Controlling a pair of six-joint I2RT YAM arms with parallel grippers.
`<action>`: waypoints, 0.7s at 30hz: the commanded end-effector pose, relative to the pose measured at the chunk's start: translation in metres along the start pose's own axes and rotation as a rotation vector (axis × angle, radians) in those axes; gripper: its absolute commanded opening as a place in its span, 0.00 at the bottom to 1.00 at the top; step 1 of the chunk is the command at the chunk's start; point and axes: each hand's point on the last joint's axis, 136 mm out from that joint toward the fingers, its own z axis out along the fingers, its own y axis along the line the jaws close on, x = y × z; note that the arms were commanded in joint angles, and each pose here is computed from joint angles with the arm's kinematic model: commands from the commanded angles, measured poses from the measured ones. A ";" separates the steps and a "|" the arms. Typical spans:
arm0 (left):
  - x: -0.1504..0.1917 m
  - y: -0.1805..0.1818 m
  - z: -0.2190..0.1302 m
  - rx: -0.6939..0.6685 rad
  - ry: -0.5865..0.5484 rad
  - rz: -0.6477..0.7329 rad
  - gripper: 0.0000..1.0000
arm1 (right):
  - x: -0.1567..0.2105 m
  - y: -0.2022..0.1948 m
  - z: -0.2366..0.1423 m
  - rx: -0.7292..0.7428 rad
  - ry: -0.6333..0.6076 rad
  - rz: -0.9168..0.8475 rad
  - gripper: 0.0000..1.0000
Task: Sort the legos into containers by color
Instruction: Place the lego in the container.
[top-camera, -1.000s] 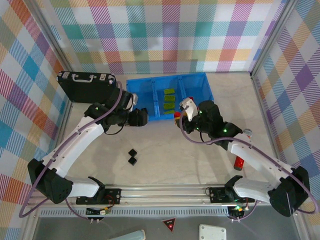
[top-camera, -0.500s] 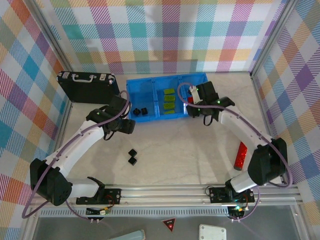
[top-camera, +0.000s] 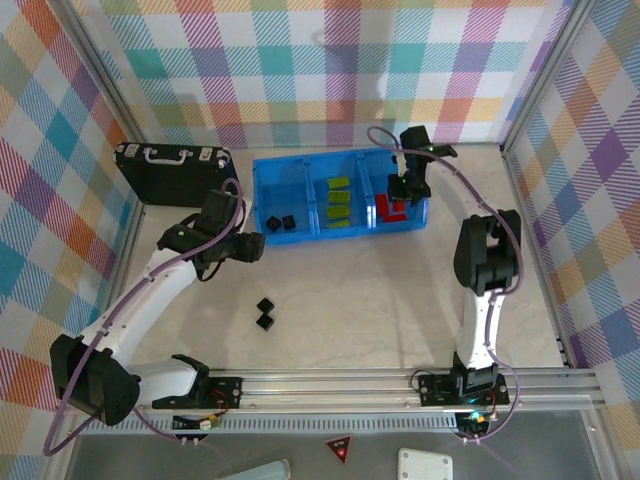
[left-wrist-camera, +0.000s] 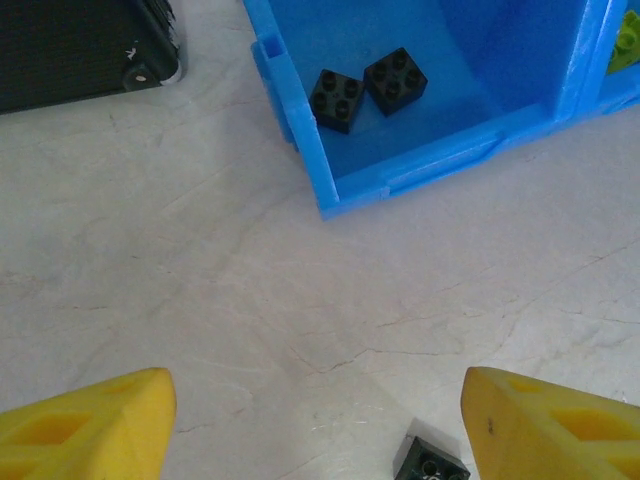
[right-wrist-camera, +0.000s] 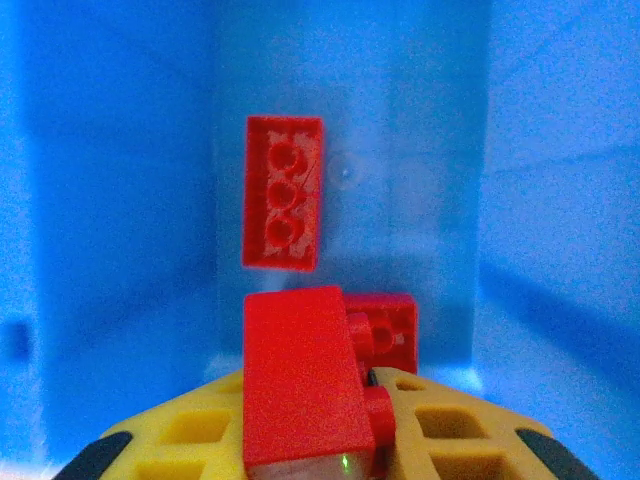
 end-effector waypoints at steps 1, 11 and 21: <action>0.002 -0.001 0.003 0.017 0.003 0.001 0.75 | 0.002 -0.002 0.003 -0.016 0.075 0.000 0.14; 0.004 0.000 0.005 0.020 0.008 -0.004 0.75 | -0.013 -0.018 0.050 0.019 0.148 -0.005 0.17; 0.005 0.000 0.006 0.017 0.011 -0.006 0.77 | -0.021 -0.020 0.062 0.026 0.121 -0.003 0.34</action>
